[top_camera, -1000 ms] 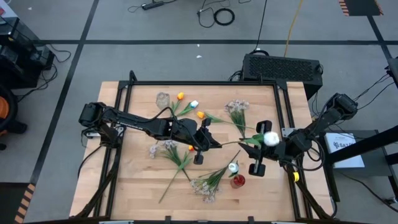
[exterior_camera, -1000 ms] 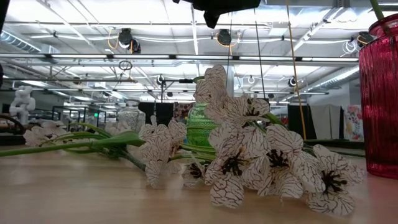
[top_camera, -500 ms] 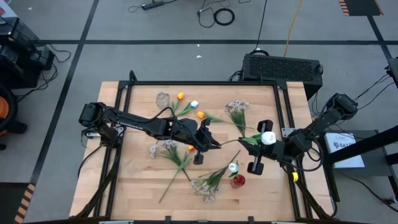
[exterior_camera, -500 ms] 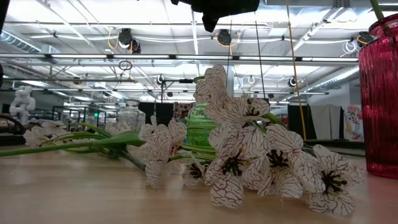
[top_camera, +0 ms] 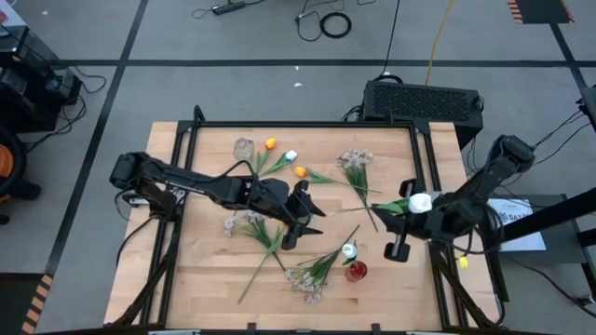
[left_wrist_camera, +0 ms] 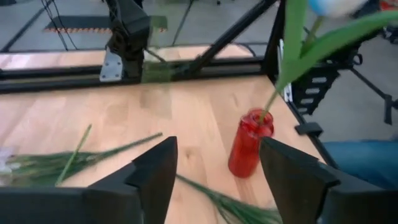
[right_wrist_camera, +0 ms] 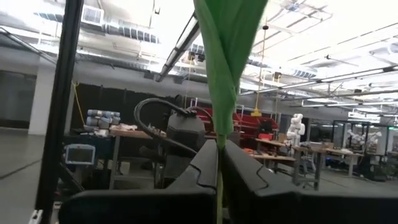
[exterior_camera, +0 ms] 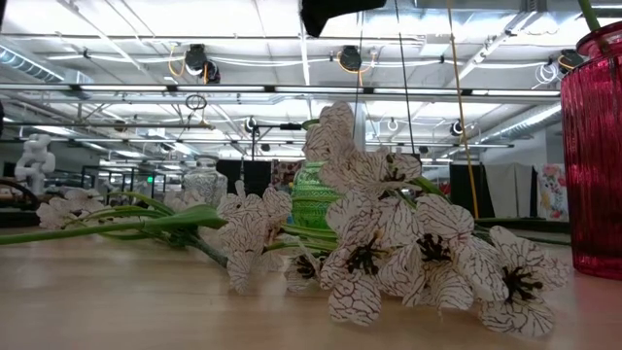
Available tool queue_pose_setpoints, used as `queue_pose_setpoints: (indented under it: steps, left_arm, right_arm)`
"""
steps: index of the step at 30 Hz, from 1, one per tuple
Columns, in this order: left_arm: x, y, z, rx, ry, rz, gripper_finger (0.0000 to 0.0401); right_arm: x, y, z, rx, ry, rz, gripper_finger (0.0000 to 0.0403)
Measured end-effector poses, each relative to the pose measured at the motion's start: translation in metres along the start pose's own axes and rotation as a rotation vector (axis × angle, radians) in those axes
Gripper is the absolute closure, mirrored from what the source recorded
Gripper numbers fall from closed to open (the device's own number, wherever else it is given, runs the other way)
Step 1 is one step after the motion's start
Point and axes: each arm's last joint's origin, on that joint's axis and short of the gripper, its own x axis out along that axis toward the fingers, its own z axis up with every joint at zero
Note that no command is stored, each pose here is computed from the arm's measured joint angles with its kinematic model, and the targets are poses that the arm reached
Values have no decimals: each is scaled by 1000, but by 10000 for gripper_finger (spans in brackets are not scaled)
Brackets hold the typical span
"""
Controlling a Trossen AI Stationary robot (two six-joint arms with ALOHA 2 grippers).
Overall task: Sort flowers into vase by color
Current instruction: Put the bottom white tulip into the red vase
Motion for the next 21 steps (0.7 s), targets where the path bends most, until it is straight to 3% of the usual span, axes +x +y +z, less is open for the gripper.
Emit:
queue_pose_setpoints:
  steps: [8,21]
  left_arm:
    - [-15,-5,-1,-1,82,55,162]
    - [-22,-16,-2,-4,120,32,162]
  right_arm:
    - [-19,0,18,94,-17,78,401]
    - [-61,12,35,275,122,158,401]
